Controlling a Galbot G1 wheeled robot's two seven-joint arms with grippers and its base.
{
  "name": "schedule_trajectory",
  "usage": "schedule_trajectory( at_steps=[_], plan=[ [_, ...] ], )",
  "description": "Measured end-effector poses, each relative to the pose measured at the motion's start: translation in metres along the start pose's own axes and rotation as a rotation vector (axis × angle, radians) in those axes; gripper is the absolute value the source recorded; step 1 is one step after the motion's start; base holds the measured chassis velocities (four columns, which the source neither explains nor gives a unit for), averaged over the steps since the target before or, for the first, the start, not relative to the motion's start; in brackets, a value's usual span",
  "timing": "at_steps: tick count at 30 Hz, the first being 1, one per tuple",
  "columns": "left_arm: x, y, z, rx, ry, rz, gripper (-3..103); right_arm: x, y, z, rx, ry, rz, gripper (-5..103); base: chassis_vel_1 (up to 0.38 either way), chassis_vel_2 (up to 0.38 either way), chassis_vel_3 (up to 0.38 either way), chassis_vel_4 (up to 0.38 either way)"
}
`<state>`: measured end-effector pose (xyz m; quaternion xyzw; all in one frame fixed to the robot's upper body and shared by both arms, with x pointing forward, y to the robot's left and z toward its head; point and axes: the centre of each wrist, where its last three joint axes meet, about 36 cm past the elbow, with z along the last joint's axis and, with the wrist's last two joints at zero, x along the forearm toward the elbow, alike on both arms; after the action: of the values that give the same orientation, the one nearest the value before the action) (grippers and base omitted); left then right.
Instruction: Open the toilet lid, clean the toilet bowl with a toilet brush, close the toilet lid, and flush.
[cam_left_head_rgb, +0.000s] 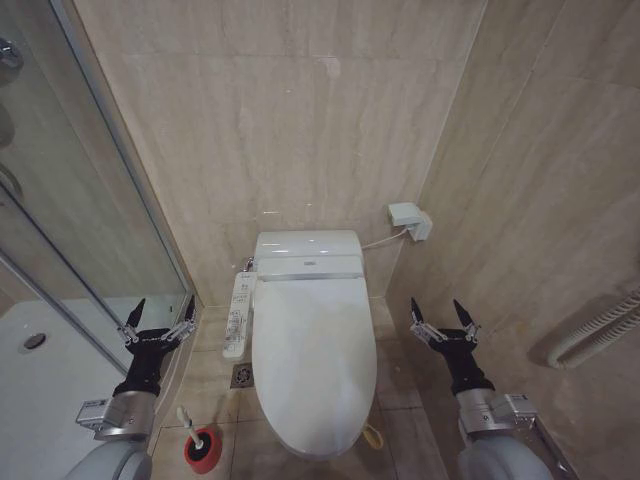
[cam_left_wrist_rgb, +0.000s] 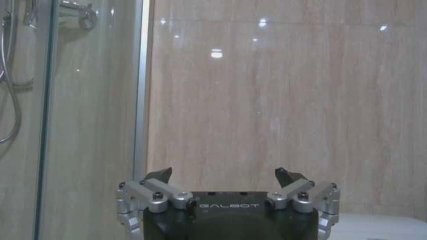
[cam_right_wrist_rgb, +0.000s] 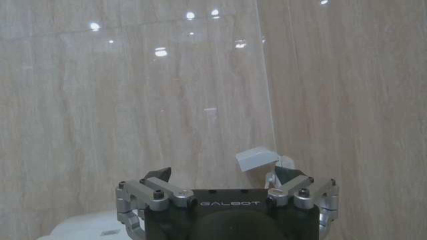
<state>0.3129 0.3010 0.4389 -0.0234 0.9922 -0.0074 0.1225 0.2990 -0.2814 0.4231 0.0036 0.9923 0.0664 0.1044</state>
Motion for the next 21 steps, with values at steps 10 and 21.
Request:
schedule_trajectory(
  at_steps=[10,21],
  plan=[
    [-0.006,0.018,0.011,0.001,0.004,-0.031,100,0.000,0.000,0.000,0.000,0.000,0.000,100,0.000,0.000,0.000,0.000],
    [-0.001,0.012,0.023,0.023,0.027,-0.040,100,0.000,0.000,0.000,0.000,0.000,0.000,100,0.000,0.000,0.000,0.000]
  ],
)
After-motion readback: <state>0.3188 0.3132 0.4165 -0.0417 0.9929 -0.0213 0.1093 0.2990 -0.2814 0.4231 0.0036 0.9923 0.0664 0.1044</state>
